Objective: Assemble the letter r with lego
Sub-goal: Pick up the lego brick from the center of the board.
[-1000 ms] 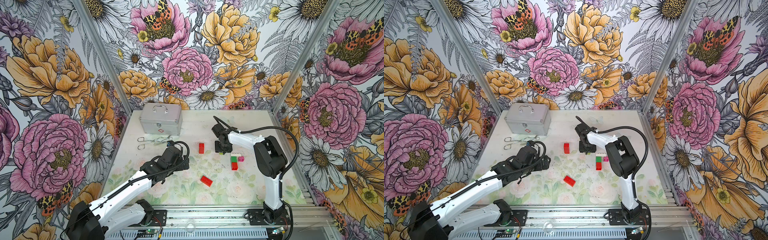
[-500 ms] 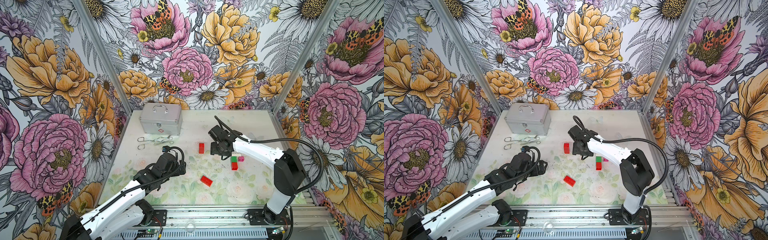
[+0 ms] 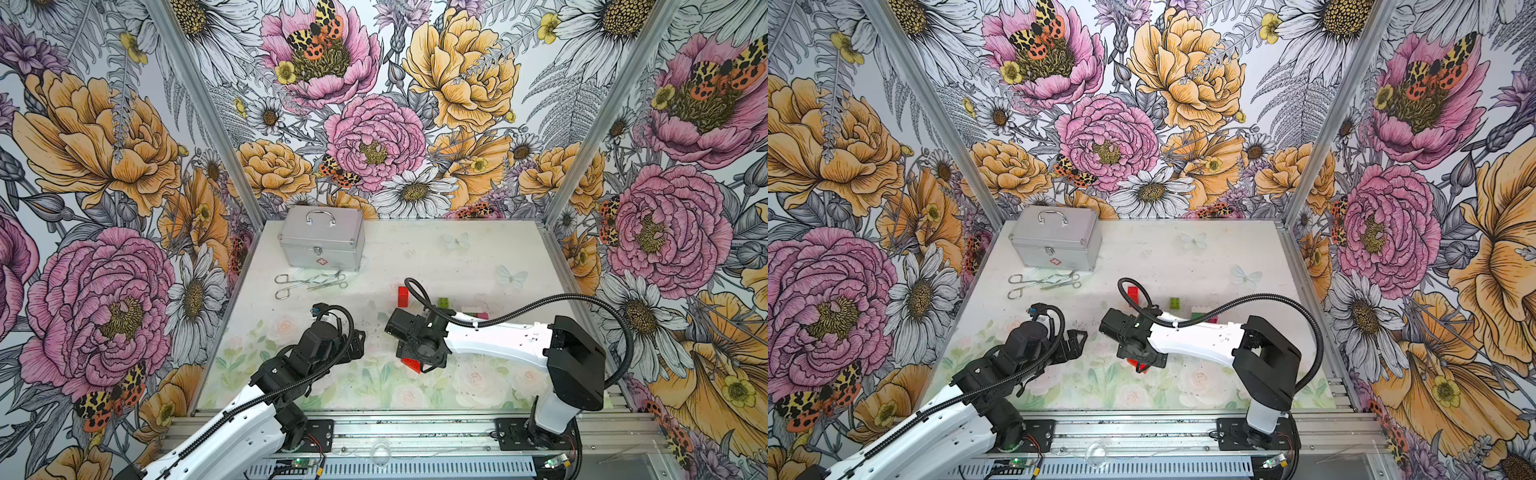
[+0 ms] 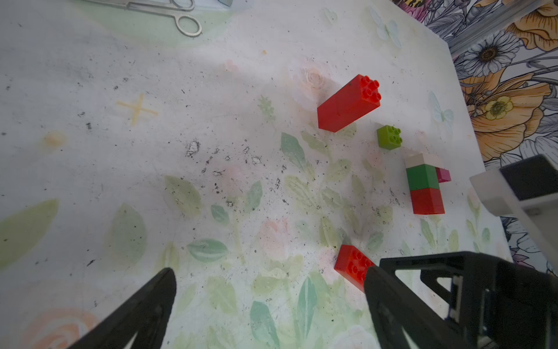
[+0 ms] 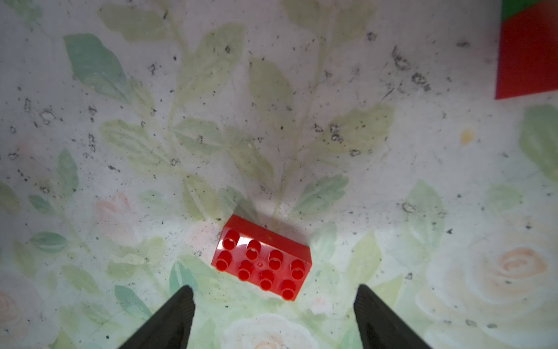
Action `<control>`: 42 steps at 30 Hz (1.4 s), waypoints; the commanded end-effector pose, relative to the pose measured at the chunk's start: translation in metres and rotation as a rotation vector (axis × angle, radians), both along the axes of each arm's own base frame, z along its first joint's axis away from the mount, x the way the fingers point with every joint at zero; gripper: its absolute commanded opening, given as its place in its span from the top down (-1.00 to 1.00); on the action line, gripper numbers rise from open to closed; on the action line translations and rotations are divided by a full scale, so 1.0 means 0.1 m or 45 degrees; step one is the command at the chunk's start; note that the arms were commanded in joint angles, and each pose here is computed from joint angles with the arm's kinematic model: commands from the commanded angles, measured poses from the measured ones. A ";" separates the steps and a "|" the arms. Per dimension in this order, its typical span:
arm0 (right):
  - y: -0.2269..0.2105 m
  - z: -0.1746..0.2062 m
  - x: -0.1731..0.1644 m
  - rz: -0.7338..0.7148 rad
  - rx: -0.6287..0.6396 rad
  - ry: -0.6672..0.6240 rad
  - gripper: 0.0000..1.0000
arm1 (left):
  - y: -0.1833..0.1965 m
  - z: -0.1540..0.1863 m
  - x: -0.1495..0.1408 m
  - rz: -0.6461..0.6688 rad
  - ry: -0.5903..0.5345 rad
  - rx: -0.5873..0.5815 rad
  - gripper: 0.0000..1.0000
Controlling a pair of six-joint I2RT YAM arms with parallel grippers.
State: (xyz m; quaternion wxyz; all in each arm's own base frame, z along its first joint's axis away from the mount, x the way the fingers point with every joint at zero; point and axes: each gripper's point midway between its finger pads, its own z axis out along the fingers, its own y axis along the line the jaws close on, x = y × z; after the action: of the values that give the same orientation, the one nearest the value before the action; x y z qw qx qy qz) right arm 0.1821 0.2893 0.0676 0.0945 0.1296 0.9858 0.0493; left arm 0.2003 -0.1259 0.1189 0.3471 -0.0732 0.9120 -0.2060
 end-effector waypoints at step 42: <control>-0.27 0.07 0.38 0.115 -0.031 0.056 0.20 | -0.07 0.07 0.07 -0.033 -0.025 -0.011 -0.98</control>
State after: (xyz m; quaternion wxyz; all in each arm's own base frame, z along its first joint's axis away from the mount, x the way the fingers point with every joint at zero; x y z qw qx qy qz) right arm 0.2030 0.2722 0.0425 0.0495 0.1277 0.9901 0.0298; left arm 0.2006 -0.1251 0.1152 0.3422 -0.0730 0.9151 -0.2004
